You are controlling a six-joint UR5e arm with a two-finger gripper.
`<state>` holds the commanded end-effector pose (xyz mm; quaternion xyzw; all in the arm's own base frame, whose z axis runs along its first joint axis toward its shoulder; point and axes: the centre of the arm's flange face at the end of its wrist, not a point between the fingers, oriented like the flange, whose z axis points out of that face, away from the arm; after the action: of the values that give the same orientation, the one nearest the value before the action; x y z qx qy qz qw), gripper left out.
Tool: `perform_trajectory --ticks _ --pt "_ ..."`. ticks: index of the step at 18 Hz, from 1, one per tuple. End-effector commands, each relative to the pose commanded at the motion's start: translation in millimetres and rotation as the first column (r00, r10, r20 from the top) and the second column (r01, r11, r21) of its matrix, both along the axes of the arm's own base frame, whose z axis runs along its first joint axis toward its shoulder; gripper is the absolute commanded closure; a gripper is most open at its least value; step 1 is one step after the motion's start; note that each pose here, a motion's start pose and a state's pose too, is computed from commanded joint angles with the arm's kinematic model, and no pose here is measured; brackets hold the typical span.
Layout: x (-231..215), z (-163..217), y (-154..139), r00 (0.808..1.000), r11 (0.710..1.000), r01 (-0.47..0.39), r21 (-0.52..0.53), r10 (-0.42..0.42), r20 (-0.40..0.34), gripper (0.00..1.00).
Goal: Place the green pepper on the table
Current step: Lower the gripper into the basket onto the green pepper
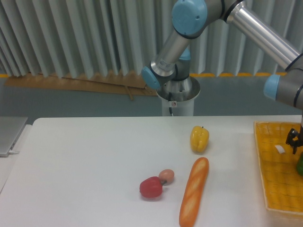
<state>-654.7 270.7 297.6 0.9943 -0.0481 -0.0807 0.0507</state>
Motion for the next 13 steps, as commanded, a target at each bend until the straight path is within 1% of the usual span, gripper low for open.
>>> perform_trajectory --ticks 4,13 --pt "0 -10 2 1.0 1.0 0.002 0.002 -0.002 0.013 0.0" --pt "0 -18 2 1.0 1.0 0.009 0.003 -0.009 0.026 0.0"
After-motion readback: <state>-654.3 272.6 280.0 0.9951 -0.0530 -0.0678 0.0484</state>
